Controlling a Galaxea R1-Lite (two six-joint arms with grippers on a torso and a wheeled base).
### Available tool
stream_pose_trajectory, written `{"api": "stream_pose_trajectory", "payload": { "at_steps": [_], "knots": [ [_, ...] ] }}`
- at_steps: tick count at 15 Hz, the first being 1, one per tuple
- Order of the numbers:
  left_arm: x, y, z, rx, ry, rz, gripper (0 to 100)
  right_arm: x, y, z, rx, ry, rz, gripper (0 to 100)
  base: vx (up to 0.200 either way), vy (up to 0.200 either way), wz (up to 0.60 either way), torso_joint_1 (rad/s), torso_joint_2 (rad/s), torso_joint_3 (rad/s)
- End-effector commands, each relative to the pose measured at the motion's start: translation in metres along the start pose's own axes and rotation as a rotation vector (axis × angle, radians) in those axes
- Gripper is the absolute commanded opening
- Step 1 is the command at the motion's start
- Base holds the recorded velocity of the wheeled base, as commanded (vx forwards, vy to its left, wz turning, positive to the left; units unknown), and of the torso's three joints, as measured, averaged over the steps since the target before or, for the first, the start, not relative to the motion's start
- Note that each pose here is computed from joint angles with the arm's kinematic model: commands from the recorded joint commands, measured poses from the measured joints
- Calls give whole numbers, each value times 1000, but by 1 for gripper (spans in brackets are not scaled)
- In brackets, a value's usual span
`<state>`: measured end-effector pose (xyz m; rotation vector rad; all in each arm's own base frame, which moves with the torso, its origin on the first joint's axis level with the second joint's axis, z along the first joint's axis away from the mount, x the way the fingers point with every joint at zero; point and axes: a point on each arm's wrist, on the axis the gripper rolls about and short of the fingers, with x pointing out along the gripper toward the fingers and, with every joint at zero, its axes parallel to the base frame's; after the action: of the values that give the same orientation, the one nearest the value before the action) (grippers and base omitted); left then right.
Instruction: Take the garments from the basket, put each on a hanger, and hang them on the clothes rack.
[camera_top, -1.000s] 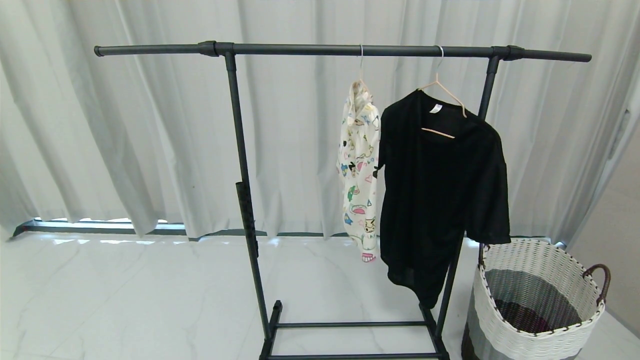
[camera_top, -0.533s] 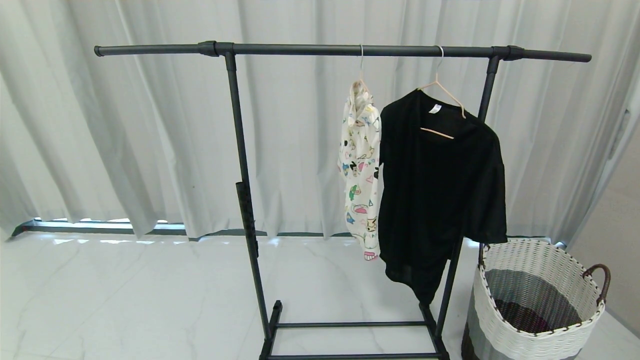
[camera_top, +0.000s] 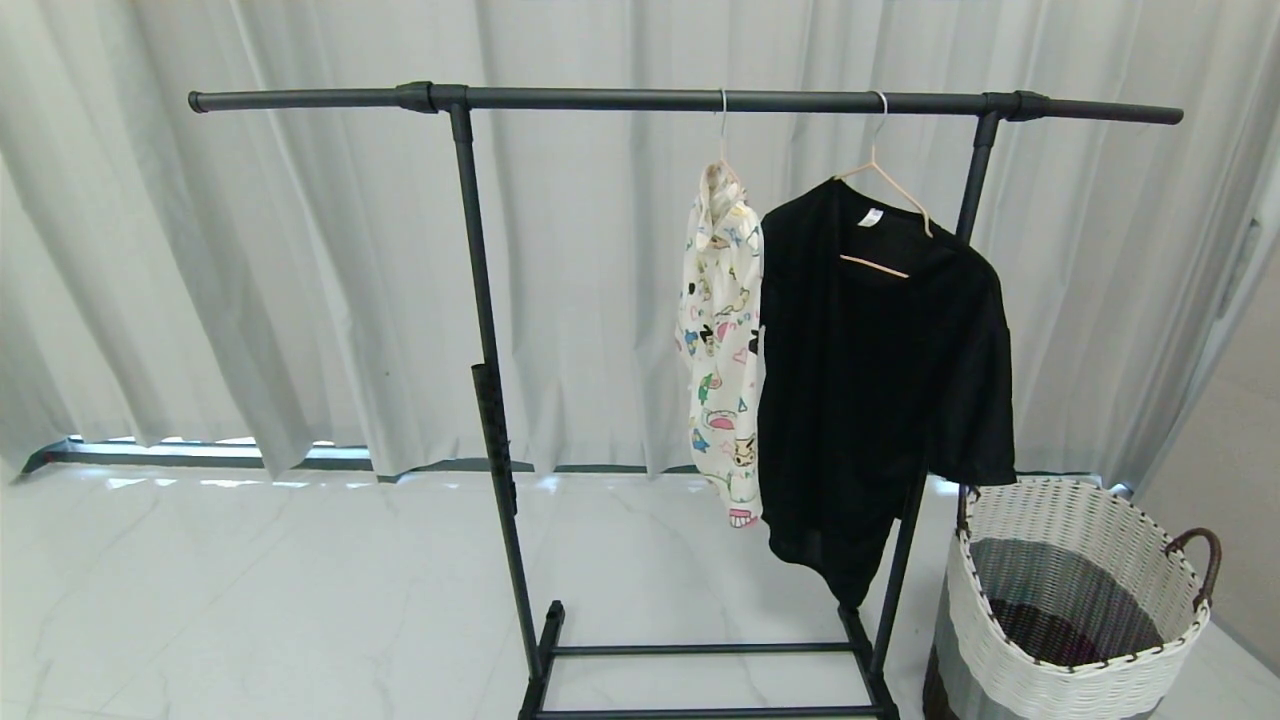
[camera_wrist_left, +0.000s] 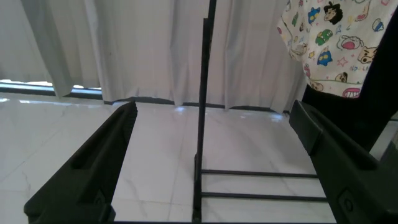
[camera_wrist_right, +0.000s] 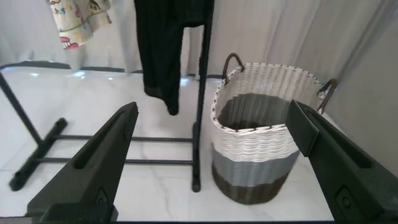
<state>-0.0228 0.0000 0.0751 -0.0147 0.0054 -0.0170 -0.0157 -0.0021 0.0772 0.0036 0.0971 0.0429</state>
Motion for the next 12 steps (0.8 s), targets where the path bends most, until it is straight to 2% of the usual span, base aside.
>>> {"api": "stream_pose_trajectory", "payload": {
  "at_steps": [1,2,3,12],
  "knots": [
    [0,0,0,-2,-1,0,100,0,-1,0,23,3,-34,100,0,0,0,0,0,0],
    [0,0,0,1,-1,0,100,0,-2,0,86,0,-54,100,0,0,0,0,0,0],
    [0,0,0,2,1,0,100,0,-2,0,106,-3,-68,100,0,0,0,0,0,0],
    [0,0,0,2,2,0,100,0,-2,0,101,-5,-92,100,0,0,0,0,0,0]
  ]
}}
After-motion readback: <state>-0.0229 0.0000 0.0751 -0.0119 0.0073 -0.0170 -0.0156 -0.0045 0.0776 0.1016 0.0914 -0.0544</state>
